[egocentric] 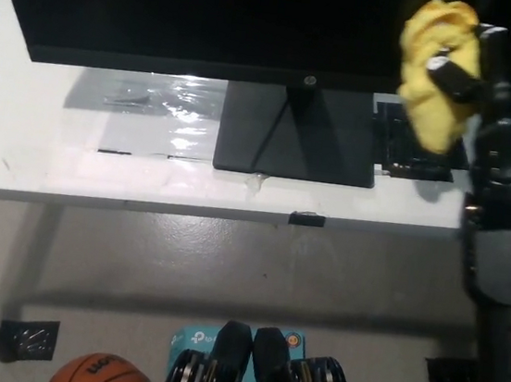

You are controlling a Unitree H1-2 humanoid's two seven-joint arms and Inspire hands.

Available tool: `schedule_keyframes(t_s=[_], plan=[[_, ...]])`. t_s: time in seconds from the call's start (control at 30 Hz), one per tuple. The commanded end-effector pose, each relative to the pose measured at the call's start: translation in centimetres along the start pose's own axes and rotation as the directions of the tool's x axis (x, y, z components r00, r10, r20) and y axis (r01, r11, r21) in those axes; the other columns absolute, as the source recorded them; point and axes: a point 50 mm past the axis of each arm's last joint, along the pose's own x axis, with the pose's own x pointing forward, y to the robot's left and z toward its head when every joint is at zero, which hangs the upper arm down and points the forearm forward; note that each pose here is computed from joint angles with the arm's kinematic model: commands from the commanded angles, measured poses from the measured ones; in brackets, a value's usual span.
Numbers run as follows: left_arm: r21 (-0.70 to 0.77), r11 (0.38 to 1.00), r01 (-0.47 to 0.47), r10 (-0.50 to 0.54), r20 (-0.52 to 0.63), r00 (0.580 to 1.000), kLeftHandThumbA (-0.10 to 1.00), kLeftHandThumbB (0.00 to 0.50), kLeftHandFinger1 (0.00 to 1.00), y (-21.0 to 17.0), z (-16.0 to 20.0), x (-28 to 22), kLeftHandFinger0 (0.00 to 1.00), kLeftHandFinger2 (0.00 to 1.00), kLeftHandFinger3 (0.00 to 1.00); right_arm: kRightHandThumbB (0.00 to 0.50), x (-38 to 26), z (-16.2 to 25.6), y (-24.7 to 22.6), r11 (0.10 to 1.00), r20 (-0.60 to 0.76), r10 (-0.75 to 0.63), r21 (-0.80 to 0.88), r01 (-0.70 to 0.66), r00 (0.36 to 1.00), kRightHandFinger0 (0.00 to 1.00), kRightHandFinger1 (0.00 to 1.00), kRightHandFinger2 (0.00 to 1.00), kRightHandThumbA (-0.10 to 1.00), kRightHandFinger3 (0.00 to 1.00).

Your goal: The robot uses its right hand to pick up the cloth kept in the middle of the desk and use it to wipe the monitor in the middle of the desk by swiping its screen twice

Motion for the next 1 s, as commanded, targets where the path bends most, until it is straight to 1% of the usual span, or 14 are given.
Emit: schedule_keyframes(t_s=[0.0, 0.03, 0.07, 0.13, 0.17, 0.2, 0.23, 0.33, 0.47, 0.57, 0.7, 0.77, 0.83, 0.97], plan=[[0.046, 0.999, -0.014, 0.014, 0.013, 1.000, 0.30, 0.467, 1.00, 1.2, 0.0, -0.4, 1.00, 1.00, 1.00, 0.113, 0.6, 6.2, 1.5, 0.999, 0.128, -0.018, 0.037, 0.013, 0.992, 0.00, 0.01, 0.19, -0.10, 0.11], [0.045, 0.999, -0.015, 0.014, 0.016, 1.000, 0.30, 0.466, 1.00, 1.2, 0.0, -0.4, 1.00, 1.00, 1.00, 0.112, 0.6, 6.5, 1.8, 0.999, 0.132, -0.013, 0.043, 0.008, 0.991, 0.00, 0.01, 0.19, -0.10, 0.12], [0.055, 0.998, -0.015, 0.014, 0.011, 1.000, 0.31, 0.465, 1.00, 1.2, 0.1, -0.3, 1.00, 1.00, 1.00, 0.126, 0.1, 8.0, 3.1, 0.999, 0.150, 0.002, 0.039, -0.008, 0.989, 0.00, 0.03, 0.22, -0.10, 0.27], [0.052, 0.999, -0.013, 0.012, 0.020, 1.000, 0.30, 0.466, 1.00, 1.2, 0.1, -0.3, 1.00, 1.00, 1.00, 0.128, -0.1, 8.9, 3.8, 0.994, 0.155, 0.022, 0.105, -0.039, 0.988, 0.00, 0.02, 0.22, -0.10, 0.27], [0.054, 0.998, -0.012, 0.011, 0.019, 1.000, 0.30, 0.464, 1.00, 1.2, 0.1, -0.3, 1.00, 1.00, 1.00, 0.105, -0.2, 9.3, 4.2, 0.993, 0.159, 0.025, 0.108, -0.043, 0.987, 0.00, 0.06, 0.29, -0.10, 0.27], [0.053, 0.999, -0.013, 0.012, 0.020, 1.000, 0.30, 0.466, 1.00, 1.2, 0.1, -0.4, 1.00, 1.00, 1.00, 0.090, -0.3, 9.8, 4.7, 0.993, 0.167, 0.031, 0.104, -0.049, 0.985, 0.00, 0.07, 0.29, -0.10, 0.16], [0.067, 0.998, -0.012, 0.011, 0.022, 1.000, 0.32, 0.469, 1.00, 1.1, 0.2, -0.4, 1.00, 1.00, 1.00, 0.079, -0.4, 10.4, 5.2, 0.993, 0.175, 0.035, 0.109, -0.055, 0.984, 0.00, 0.01, 0.21, -0.10, 0.15], [0.078, 0.997, -0.005, 0.004, 0.019, 1.000, 0.32, 0.475, 1.00, 1.0, 0.4, -0.2, 1.00, 1.00, 1.00, 0.096, -0.8, 12.3, 6.6, 0.991, 0.209, 0.058, 0.102, -0.081, 0.976, 0.00, 0.00, 0.17, -0.10, 0.11], [0.067, 0.998, -0.005, 0.003, 0.029, 1.000, 0.32, 0.480, 1.00, 1.0, 0.6, -0.2, 1.00, 1.00, 1.00, 0.112, -1.4, 14.9, 9.3, 0.990, 0.249, 0.099, 0.069, -0.119, 0.963, 0.00, 0.00, 0.17, -0.10, 0.01], [0.068, 0.998, 0.000, -0.003, 0.030, 1.000, 0.31, 0.470, 1.00, 0.9, 0.6, 0.0, 1.00, 1.00, 1.00, 0.109, -1.5, 15.4, 9.9, 0.987, 0.244, 0.112, 0.085, -0.136, 0.963, 0.00, 0.00, 0.19, -0.10, 0.00], [0.076, 0.997, -0.008, 0.005, 0.042, 0.999, 0.31, 0.469, 1.00, 0.9, 0.6, -0.1, 1.00, 1.00, 1.00, 0.296, -1.9, 16.5, 10.9, 0.983, 0.250, 0.120, 0.103, -0.150, 0.961, 0.00, 0.00, 0.28, -0.10, 0.00], [0.060, 0.998, -0.005, 0.003, 0.035, 0.999, 0.29, 0.476, 1.00, 0.9, 0.4, -0.2, 1.00, 1.00, 1.00, 0.333, -1.6, 16.0, 10.6, 0.985, 0.237, 0.115, 0.101, -0.142, 0.965, 0.00, 0.00, 0.29, -0.10, 0.07], [0.061, 0.998, -0.002, 0.001, 0.030, 1.000, 0.31, 0.476, 1.00, 0.9, 0.3, -0.2, 1.00, 1.00, 1.00, 0.312, -1.4, 15.4, 10.2, 0.986, 0.230, 0.110, 0.097, -0.135, 0.967, 0.00, 0.00, 0.29, -0.10, 0.11], [0.053, 0.999, -0.006, 0.004, 0.032, 0.999, 0.30, 0.477, 1.00, 0.8, 0.3, -0.2, 1.00, 1.00, 1.00, 0.233, -0.7, 13.8, 9.0, 0.992, 0.208, 0.082, 0.073, -0.099, 0.975, 0.00, 0.00, 0.26, -0.10, 0.07]])
